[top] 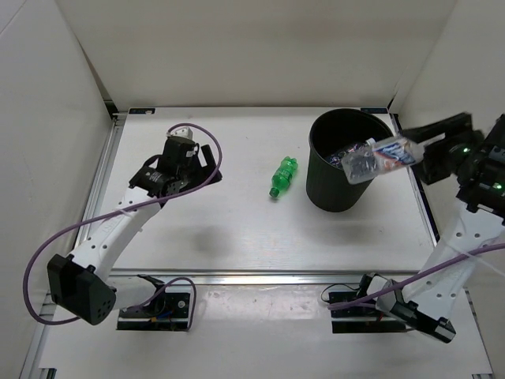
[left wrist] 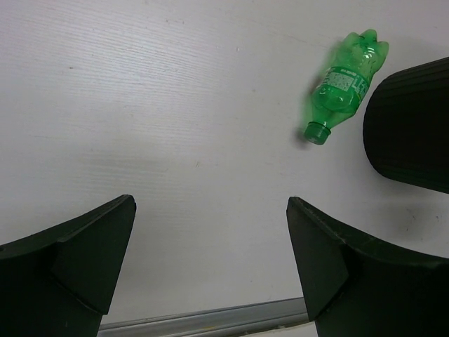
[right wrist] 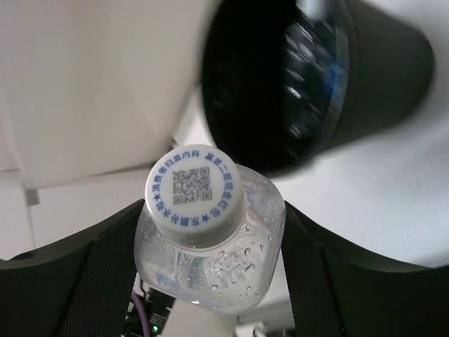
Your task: Put the plastic bottles in the bin
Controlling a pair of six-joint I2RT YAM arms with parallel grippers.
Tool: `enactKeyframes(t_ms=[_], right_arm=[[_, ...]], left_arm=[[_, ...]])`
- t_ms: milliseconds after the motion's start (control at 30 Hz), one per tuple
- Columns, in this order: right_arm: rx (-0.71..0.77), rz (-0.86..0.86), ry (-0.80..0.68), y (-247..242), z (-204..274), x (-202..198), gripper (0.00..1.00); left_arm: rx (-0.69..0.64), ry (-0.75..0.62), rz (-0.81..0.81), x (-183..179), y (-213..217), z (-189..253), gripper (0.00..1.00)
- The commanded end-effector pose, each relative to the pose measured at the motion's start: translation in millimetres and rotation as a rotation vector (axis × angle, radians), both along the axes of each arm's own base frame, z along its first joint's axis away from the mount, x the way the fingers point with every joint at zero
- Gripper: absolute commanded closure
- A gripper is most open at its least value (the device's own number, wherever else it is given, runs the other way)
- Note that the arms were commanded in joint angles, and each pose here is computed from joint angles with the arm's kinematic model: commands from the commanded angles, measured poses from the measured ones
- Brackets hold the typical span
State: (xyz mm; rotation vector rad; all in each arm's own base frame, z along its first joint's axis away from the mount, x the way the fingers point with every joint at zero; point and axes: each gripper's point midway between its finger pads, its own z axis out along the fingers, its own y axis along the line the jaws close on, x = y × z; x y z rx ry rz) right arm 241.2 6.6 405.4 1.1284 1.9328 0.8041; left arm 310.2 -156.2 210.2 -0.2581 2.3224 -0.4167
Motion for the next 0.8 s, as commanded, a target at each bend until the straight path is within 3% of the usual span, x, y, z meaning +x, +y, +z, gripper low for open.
enactKeyframes(t_ms=[0,133,267,300,333,467,500,667,767], right_arm=[[-0.084,-0.021,-0.139,-17.7,45.2,36.1,0.52],[-0.239,-0.028,-0.216,-27.7,53.3,85.1,0.40],[-0.370,0.032,-0.149,-19.8,28.2,131.4,0.28],[-0.385,0.082,-0.154,-6.7,24.2,138.3,0.11],[-0.394,0.108,-0.144,-2.1,22.0,144.5,0.00],[-0.433,0.084,-0.085,-3.8,13.7,128.6,0.00],[-0.440,0.081,-0.093,-2.0,13.8,123.0,0.00],[-0.441,0.046,-0.160,-6.5,19.9,75.3,0.00],[-0.419,0.061,-0.177,-3.2,17.3,54.7,0.00]], left_arm=[[-0.021,-0.038,0.019,7.1,-0.3,17.9,0.00],[-0.064,-0.056,-0.017,16.0,-14.0,19.9,0.00],[-0.084,-0.011,-0.070,25.5,-38.4,3.5,0.00],[-0.097,-0.036,-0.080,32.7,-46.3,14.2,0.00],[-0.081,-0.044,-0.107,35.8,-52.6,15.6,0.00],[-0.048,-0.063,-0.203,59.5,-94.5,18.3,0.00],[-0.076,-0.095,-0.218,68.6,-104.0,33.7,0.00],[-0.152,-0.071,-0.337,91.9,-147.3,29.6,0.00],[-0.222,-0.041,-0.527,92.5,-190.4,12.6,0.00]])
